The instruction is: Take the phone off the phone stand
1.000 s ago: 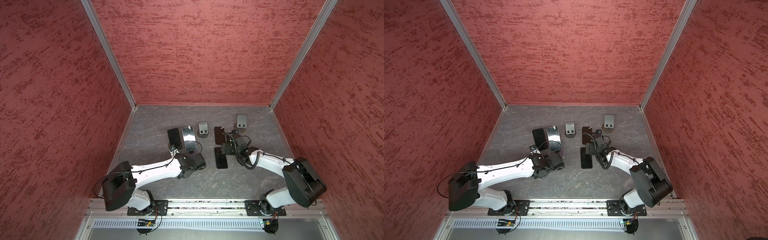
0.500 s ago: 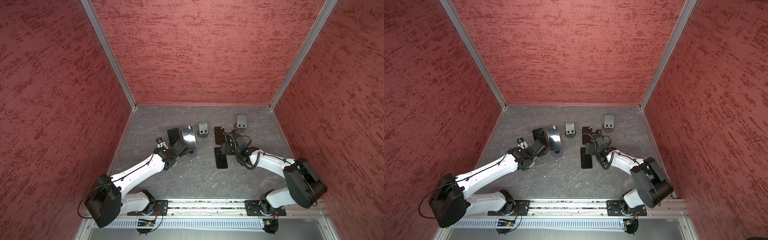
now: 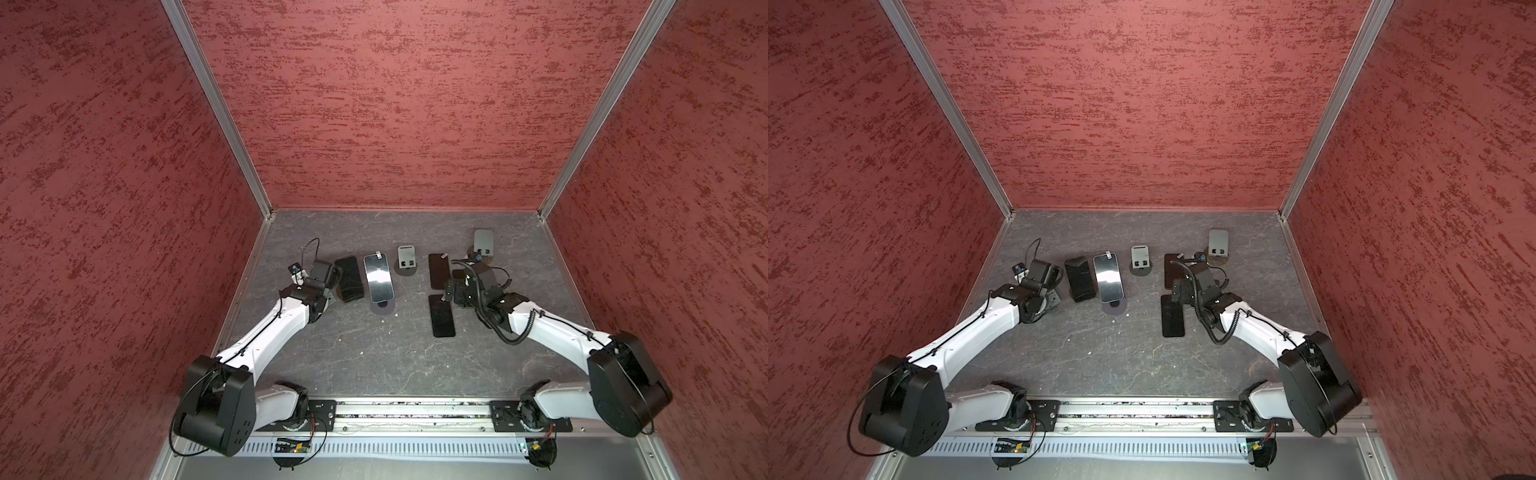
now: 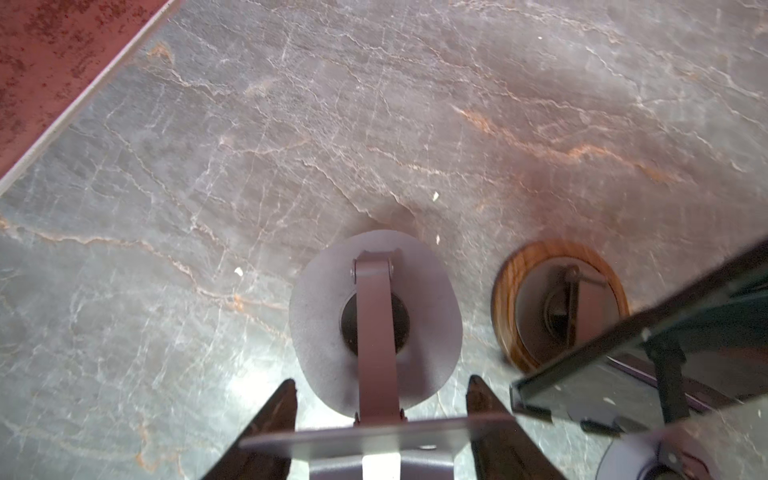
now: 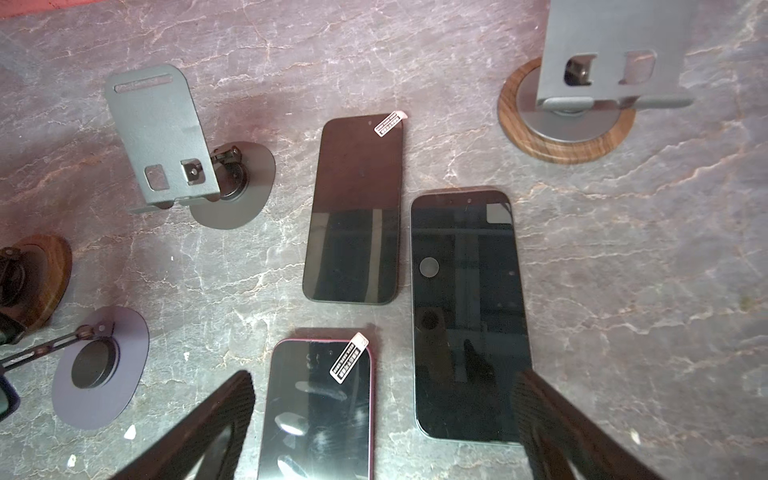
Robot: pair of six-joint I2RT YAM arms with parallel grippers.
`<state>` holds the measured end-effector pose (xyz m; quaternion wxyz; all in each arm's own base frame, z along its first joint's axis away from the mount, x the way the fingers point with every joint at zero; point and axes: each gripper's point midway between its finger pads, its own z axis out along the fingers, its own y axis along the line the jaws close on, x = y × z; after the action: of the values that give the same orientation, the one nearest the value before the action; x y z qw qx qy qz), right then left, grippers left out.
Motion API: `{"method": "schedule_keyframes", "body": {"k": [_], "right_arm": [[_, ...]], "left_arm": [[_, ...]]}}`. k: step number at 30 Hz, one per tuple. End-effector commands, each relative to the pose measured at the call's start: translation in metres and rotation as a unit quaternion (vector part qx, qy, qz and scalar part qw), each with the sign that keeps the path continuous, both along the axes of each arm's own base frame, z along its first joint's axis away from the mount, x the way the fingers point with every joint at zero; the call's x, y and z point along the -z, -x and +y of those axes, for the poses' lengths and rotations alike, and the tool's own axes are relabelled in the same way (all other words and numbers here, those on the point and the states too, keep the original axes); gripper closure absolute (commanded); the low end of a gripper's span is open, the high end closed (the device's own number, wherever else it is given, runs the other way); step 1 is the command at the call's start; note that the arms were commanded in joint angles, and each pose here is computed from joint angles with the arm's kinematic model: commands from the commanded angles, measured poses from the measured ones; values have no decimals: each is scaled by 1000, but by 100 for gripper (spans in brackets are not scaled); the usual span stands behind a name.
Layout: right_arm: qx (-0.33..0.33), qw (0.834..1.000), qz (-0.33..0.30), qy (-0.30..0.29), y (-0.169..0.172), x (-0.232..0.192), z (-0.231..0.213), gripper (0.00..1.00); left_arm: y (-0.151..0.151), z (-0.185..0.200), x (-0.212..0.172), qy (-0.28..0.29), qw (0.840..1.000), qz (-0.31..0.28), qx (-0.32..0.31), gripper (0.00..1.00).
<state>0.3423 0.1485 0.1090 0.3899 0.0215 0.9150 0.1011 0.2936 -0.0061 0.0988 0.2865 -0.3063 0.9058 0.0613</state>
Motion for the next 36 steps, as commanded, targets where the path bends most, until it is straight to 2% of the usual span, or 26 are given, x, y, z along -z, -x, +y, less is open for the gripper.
{"method": "schedule_keyframes", "body": {"k": [1,9,18,24,36], "right_arm": [[24,1000,-14,2,-6,-16,-9,1],[36,999,-8,14,-6,-17,-14,1],[44,999,-11,31,-9,-21,-19,1],[44,998,-8,35,-12,-18,-18,1],[43,998,-8,35,-12,-18,-18,1]], "left_arm": [[-32,-2,-13,15,999,-33,24,38],[-79,5,-6,22,999,-33,23,37],[-113,14,14,15,1000,-19,9,37],[-123,15,27,12,1000,-1,2,35],[-118,15,36,12,1000,13,0,27]]}}
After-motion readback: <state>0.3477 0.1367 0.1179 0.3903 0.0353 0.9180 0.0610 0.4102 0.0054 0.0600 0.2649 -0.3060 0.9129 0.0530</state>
